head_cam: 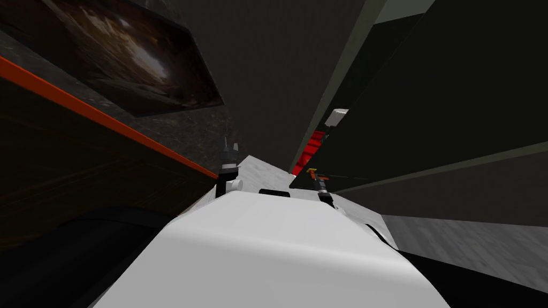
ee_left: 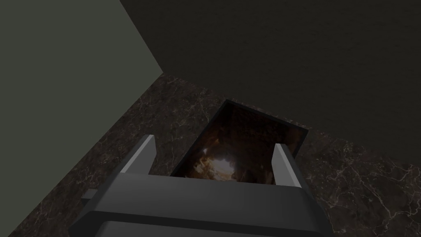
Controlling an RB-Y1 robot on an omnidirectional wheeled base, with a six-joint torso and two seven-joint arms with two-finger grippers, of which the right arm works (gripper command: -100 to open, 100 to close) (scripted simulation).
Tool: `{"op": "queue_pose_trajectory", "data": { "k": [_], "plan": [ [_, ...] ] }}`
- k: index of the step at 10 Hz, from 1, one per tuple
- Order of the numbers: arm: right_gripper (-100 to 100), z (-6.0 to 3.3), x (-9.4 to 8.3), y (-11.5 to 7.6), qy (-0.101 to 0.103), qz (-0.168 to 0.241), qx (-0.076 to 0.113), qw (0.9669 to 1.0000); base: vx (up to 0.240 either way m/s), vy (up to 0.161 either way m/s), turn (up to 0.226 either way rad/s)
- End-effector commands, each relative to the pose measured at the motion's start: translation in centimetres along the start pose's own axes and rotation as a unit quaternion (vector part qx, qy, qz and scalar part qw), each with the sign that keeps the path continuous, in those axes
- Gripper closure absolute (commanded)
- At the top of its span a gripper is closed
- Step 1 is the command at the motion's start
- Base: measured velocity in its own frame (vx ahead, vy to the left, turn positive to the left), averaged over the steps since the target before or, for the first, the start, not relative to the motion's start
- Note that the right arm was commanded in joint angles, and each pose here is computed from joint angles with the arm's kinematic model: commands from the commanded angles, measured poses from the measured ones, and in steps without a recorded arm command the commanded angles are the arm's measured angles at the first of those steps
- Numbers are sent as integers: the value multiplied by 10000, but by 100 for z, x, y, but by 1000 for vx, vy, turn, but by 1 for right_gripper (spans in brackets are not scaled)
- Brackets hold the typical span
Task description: Pull the door open
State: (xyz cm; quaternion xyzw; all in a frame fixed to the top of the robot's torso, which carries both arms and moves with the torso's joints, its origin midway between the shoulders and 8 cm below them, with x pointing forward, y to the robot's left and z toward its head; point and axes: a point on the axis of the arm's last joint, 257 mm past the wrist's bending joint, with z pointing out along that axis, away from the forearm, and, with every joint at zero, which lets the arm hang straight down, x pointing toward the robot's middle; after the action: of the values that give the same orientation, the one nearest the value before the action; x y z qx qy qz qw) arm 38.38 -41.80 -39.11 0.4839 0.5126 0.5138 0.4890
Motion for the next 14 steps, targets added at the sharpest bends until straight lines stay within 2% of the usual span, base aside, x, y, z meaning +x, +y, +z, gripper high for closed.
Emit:
{"op": "queue_pose_trajectory", "data": {
  "k": [1, 4, 5, 6, 9, 10, 11, 12, 14],
  "plan": [
    [100, -107, -4, -14, 98, 18, 28, 9999, -195, -52, 65],
    [100, -132, 13, -44, 115, 27, 71, 9999, -87, -26, 6],
    [100, -218, 0, -54, 149, 31, 79, 9999, -162, -52, 225],
    [100, -234, -5, -52, 156, 30, 76, 9998, -211, -107, 239],
    [100, -366, -40, -37, 215, 25, 55, 9998, -242, -105, 206],
    [100, -366, -40, -37, 215, 25, 55, 9998, -171, -67, 62],
    [100, -442, -59, -26, 250, 23, 44, 9997, -211, -88, 266],
    [100, -442, -59, -26, 250, 23, 44, 9997, -184, -76, 139],
    [100, -516, -77, -15, 285, 22, 34, 9996, -149, -82, 131]
  ]
}}
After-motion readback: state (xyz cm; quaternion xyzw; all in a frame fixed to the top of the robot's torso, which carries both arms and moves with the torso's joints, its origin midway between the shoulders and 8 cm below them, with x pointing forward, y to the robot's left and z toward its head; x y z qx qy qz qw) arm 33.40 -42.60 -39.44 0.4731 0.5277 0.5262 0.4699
